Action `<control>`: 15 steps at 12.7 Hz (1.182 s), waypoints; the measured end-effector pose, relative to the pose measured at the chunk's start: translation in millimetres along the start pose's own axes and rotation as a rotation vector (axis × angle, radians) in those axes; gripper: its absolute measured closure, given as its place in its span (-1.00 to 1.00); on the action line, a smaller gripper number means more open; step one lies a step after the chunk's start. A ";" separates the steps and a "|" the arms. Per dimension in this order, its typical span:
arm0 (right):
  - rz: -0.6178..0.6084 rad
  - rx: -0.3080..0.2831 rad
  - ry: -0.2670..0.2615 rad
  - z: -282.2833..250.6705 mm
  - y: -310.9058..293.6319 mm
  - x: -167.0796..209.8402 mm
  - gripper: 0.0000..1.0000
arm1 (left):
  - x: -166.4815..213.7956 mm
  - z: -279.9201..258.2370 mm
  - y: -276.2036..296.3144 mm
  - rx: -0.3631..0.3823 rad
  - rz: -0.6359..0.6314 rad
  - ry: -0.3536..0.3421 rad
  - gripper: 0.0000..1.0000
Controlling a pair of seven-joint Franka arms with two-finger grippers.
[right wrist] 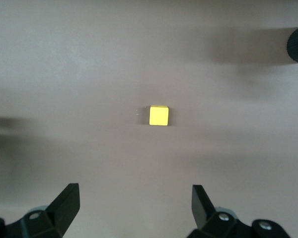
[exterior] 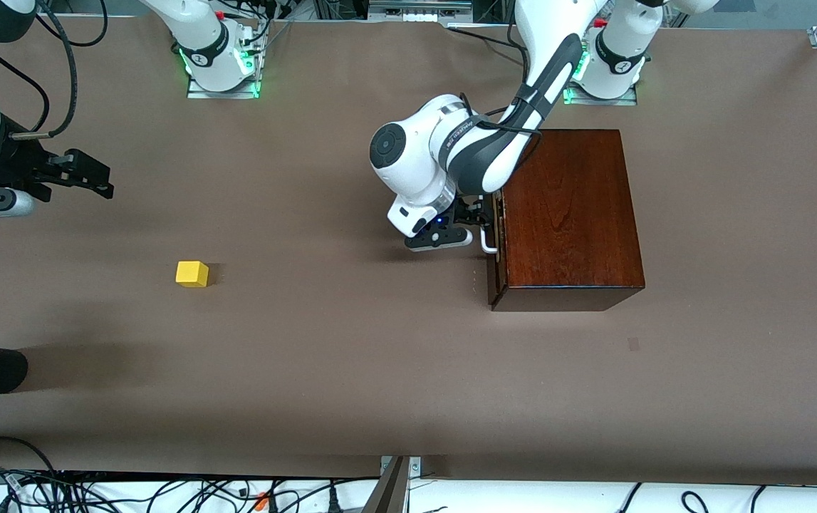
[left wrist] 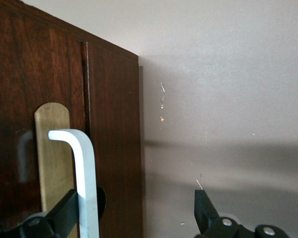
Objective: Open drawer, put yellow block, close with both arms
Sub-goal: 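Lower the left gripper onto the silver drawer handle and grasp it, then pull the drawer open by its handle with the left gripper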
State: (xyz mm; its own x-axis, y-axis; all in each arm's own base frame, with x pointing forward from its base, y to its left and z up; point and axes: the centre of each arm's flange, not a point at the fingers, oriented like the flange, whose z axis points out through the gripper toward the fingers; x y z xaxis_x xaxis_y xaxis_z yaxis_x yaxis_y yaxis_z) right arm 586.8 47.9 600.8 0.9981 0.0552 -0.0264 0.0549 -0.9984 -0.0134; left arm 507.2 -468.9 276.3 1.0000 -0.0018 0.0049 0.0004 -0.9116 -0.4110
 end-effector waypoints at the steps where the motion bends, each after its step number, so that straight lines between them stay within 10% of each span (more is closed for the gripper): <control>1: 0.000 0.000 0.000 0.0 0.0 0.0 -1.00 | 0.0 0.5 0.3 -0.001 0.000 0.000 -1.00; 15: 0.000 0.000 0.000 0.0 0.0 0.0 -1.00 | 4.6 -11.5 7.6 -0.143 -0.046 -0.017 -1.00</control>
State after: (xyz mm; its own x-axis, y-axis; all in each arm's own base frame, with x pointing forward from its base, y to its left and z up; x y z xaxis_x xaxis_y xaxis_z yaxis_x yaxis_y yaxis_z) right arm 586.9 47.9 600.8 0.9981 0.0553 -0.0261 0.0550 -0.9984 -0.0134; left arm 511.7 -480.5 283.6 0.9989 0.0475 0.0048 0.0470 -0.9598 -0.2766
